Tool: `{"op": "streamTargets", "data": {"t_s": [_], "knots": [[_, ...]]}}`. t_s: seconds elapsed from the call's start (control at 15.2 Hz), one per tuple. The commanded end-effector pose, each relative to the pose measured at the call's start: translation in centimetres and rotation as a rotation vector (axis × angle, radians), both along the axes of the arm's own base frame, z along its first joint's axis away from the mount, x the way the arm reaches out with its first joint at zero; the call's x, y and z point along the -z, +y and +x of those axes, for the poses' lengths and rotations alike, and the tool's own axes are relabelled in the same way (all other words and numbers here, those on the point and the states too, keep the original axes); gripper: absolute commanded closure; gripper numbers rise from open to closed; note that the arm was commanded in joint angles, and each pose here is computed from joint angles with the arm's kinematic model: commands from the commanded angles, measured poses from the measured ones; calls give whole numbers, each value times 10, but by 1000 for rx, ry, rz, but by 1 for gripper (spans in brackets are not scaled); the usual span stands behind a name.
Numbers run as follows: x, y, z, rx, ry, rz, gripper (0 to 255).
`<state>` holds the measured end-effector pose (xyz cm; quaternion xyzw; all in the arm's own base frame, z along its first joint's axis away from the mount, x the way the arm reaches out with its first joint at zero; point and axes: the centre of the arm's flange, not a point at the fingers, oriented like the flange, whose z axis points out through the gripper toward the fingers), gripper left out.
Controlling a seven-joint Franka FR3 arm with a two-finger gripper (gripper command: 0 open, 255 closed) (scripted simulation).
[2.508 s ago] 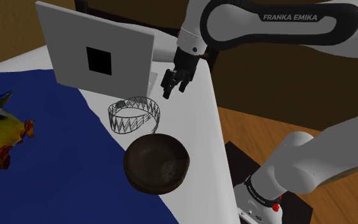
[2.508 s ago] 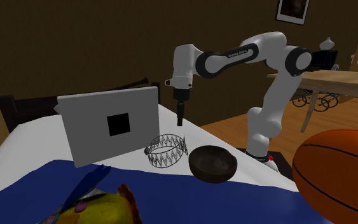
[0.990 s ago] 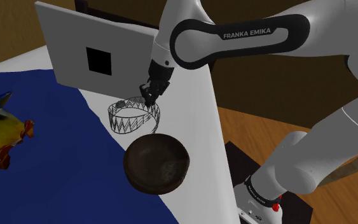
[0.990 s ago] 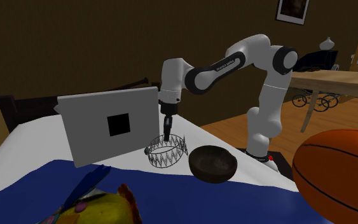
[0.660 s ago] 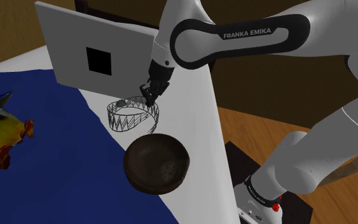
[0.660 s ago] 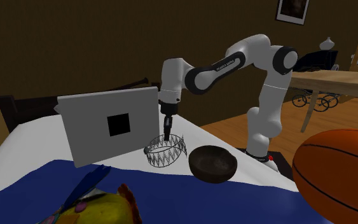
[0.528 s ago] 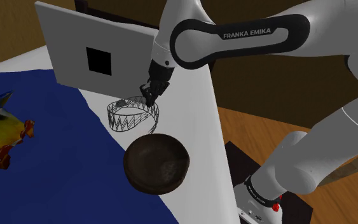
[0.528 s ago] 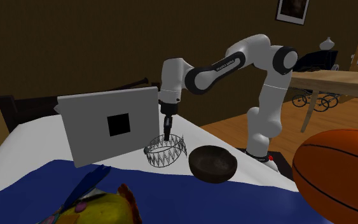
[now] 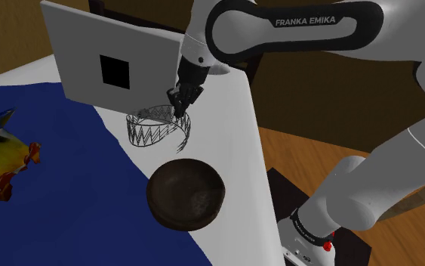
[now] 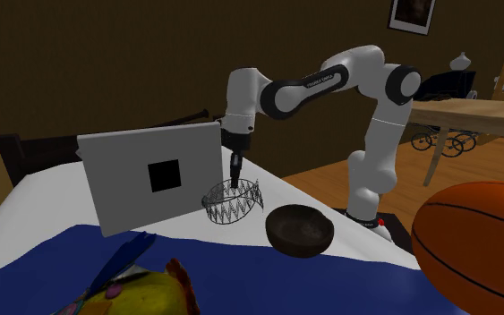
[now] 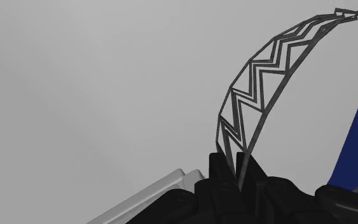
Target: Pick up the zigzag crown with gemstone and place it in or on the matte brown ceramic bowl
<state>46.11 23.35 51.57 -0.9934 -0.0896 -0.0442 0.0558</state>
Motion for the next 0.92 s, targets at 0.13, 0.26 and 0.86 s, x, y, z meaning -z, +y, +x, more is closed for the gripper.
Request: {"op": "streamTargets", "data": {"t_s": [0.13, 0.26, 0.86], "knots": [[-21, 0, 0, 0, 0, 0, 255], [-32, 0, 0, 0, 0, 0, 255], [-79, 0, 0, 0, 0, 0, 255]]}}
